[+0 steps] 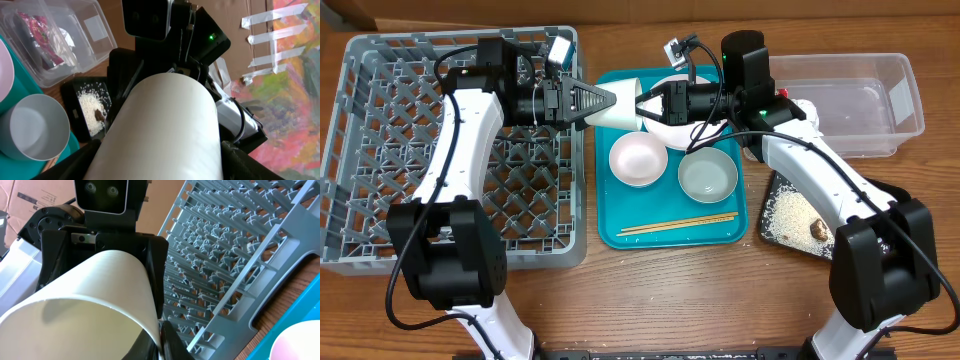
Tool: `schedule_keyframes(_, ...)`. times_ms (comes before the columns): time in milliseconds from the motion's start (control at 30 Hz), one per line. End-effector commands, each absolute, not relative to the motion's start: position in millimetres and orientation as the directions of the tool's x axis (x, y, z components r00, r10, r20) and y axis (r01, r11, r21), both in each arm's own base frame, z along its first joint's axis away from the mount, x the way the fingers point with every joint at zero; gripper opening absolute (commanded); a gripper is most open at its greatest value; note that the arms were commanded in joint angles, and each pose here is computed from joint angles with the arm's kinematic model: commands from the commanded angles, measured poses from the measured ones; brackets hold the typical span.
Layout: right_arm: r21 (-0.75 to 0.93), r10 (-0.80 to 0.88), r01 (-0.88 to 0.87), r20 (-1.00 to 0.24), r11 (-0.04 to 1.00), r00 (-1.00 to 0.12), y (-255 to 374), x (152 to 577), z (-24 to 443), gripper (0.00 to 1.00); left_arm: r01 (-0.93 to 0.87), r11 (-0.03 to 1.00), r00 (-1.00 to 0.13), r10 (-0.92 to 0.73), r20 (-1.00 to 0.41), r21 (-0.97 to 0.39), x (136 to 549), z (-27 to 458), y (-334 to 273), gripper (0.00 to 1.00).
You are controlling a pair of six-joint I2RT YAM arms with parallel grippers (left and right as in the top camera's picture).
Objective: Sort waste into correct bins and load items into the dishwasher
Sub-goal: 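Place the white cup upside down in the dish rack with the left gripper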
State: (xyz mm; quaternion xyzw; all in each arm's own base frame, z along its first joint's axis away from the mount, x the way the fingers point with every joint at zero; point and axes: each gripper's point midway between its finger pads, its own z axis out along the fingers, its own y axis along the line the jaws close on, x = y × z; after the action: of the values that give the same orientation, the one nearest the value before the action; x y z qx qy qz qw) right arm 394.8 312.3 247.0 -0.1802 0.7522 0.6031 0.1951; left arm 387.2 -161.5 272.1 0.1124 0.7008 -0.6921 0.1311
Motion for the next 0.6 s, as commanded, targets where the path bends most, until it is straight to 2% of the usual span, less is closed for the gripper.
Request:
schedule_keyframes(0, 0.827, -0.044, -0.526, -0.529, 0.199, -0.847, 315, 393, 249, 0.10, 0.365, 0.000, -0.931, -0.030, -0.365, -0.931, 388, 278, -160, 0.57)
schedule_keyframes(33, 0.826, -0.043, -0.527, -0.529, 0.200, -0.847, 315, 394, 249, 0.26, 0.365, 0.000, -0.931, -0.030, -0.365, -0.931, 388, 278, -160, 0.55)
schedule_keyframes(67, 0.827, -0.042, -0.526, -0.529, 0.201, -0.848, 314, 394, 249, 0.36, 0.372, 0.002, -0.928, -0.034, -0.372, -0.928, 389, 278, -159, 0.51)
schedule_keyframes(133, 0.826, -0.039, -0.525, -0.529, 0.203, -0.848, 313, 395, 248, 0.51, 0.385, 0.011, -0.922, -0.054, -0.385, -0.923, 394, 278, -150, 0.46)
schedule_keyframes(267, 0.826, -0.034, -0.524, -0.529, 0.206, -0.848, 310, 397, 248, 0.66, 0.389, 0.024, -0.917, -0.082, -0.390, -0.921, 399, 279, -138, 0.42)
schedule_keyframes(300, 0.821, -0.020, -0.523, -0.533, 0.229, -0.846, 306, 402, 246, 0.77, 0.395, 0.033, -0.912, -0.101, -0.396, -0.918, 402, 279, -129, 0.40)
schedule_keyframes(367, 0.824, -0.002, -0.501, -0.519, 0.266, -0.855, 300, 408, 240, 0.84, 0.406, 0.047, -0.905, -0.119, -0.409, -0.912, 405, 280, -121, 0.38)
schedule_keyframes(400, 0.826, 0.005, -0.482, -0.505, 0.292, -0.863, 295, 411, 234, 0.87, 0.411, 0.078, -0.900, -0.126, -0.418, -0.908, 408, 279, -115, 0.38)
schedule_keyframes(500, 0.825, -0.005, -0.420, -0.452, 0.378, -0.892, 282, 410, 209, 0.96, 0.327, 0.388, -0.905, -0.134, -0.404, -0.862, 424, 260, -84, 0.36)
schedule_keyframes(567, 0.809, -0.006, -0.377, -0.419, 0.450, -0.908, 275, 408, 192, 0.98, 0.302, 0.525, -0.896, -0.130, -0.425, -0.796, 426, 264, -70, 0.36)
